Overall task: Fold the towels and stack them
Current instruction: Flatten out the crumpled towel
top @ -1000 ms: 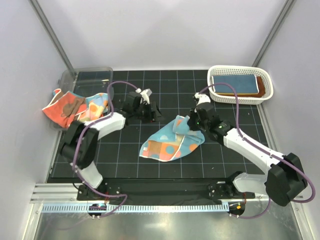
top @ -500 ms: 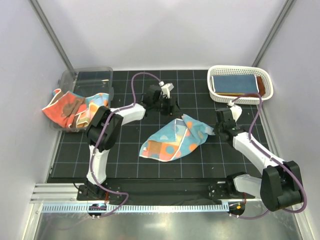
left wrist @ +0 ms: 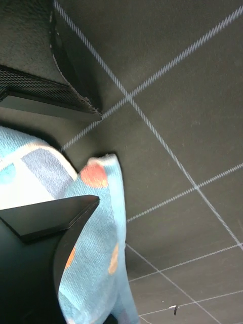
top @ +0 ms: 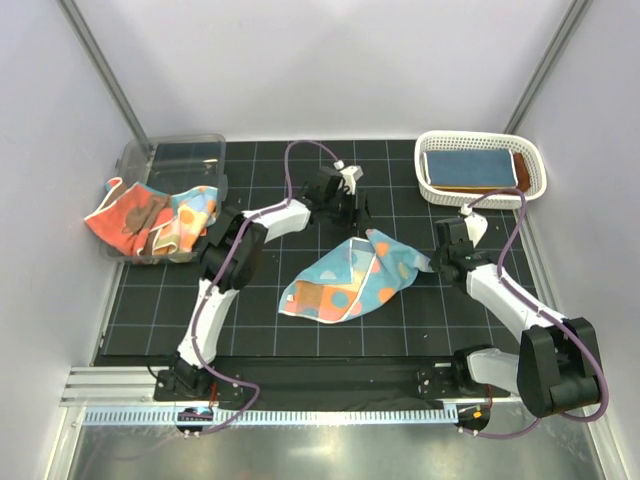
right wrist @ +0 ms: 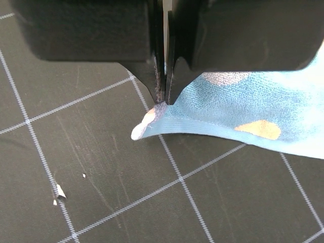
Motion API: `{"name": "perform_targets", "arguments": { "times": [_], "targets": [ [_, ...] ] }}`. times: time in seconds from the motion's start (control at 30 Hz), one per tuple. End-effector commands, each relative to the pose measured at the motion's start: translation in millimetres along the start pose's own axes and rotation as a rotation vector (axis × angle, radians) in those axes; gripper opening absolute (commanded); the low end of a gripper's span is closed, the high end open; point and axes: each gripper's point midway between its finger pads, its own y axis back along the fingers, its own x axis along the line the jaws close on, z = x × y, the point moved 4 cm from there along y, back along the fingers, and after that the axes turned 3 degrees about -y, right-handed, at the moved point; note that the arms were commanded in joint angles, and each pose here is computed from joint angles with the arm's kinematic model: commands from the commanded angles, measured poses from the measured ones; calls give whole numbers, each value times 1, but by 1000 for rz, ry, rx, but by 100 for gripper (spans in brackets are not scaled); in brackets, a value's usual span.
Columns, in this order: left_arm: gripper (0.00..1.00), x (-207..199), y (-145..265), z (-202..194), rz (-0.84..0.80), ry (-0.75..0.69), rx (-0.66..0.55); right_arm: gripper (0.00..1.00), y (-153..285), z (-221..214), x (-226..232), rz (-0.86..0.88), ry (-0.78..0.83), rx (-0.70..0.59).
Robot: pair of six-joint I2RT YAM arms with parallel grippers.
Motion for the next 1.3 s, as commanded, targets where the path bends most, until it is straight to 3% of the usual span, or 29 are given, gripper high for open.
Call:
{"name": "perform_targets", "arguments": {
  "times": [0.0,0.37,0.43,0.47,0.5,0.57,0.6,0.67,0.87,1.0,1.03,1.07,1.13,1.27],
  "targets": [
    [64,0,-9,-11,70,-15,52,1,2,16,12,48,-36,-57],
    [60,-19,-16,-53,139,54,158,1,5,22,19,81,-52,-67],
    [55,-19,-21,-56,147,55,164,1,6,24,21,94,-53,-67],
    [52,-20,-22,-58,151,66,174,1,6,24,22,99,-55,-67],
    [33,-20,-23,-59,147,74,178,1,6,24,25,117,-50,-67],
    [17,-24,-21,-52,146,81,167,1,8,23,31,160,-41,-49],
    [4,-25,-18,-50,159,89,166,1,9,27,36,179,-38,-51],
    [0,-29,-11,-36,168,80,135,1,14,32,43,218,-31,-45],
    [0,-53,44,28,203,77,-1,1,53,65,63,360,-54,-120],
    [0,-72,101,57,257,49,-128,1,95,86,90,580,-2,-133],
    [0,-82,125,65,256,37,-170,1,103,90,94,617,7,-136],
    [0,-102,184,84,280,18,-298,1,140,108,106,749,45,-193],
    [0,-103,195,80,290,15,-304,1,159,118,108,798,69,-248],
    [0,-140,272,90,238,5,-450,1,221,136,112,984,111,-359]
  ]
}}
